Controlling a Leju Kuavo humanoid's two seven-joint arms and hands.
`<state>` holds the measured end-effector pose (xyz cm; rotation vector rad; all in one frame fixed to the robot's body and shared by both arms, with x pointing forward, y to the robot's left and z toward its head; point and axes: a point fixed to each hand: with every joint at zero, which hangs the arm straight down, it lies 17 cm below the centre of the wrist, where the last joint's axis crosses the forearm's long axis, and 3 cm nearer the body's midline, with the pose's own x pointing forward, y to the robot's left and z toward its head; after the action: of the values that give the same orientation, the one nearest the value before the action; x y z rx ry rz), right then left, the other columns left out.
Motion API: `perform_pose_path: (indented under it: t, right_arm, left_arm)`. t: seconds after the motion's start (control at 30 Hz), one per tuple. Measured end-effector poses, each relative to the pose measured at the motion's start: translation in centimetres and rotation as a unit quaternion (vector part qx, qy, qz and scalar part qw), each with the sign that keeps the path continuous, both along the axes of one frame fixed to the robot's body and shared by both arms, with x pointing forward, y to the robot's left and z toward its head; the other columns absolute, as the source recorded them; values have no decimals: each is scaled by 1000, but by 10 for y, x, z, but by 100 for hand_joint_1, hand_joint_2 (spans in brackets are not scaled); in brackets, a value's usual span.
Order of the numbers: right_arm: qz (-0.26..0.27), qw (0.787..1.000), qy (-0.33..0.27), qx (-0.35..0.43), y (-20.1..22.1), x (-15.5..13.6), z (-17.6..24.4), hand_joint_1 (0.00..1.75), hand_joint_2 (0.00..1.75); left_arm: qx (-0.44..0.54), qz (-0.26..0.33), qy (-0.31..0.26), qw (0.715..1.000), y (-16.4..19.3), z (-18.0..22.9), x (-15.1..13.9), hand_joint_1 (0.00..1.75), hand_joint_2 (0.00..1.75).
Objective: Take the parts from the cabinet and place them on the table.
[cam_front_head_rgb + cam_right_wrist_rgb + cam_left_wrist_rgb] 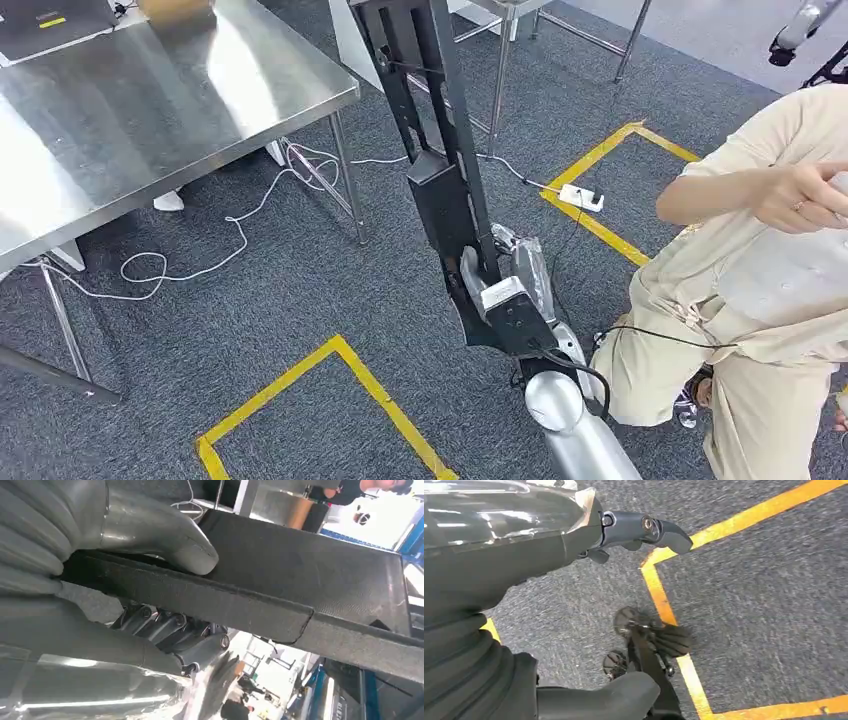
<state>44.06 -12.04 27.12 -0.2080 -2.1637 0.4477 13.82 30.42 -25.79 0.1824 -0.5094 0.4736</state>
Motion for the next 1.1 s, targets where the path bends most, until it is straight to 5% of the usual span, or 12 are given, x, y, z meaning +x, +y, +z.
perform_pose_path:
  t: [1.1]
  right_arm:
    - [-5,1000,-14,8,-6,2,12,175,175]
  left_arm:
    - [0,-9,0,1000,0,0,1,0,175]
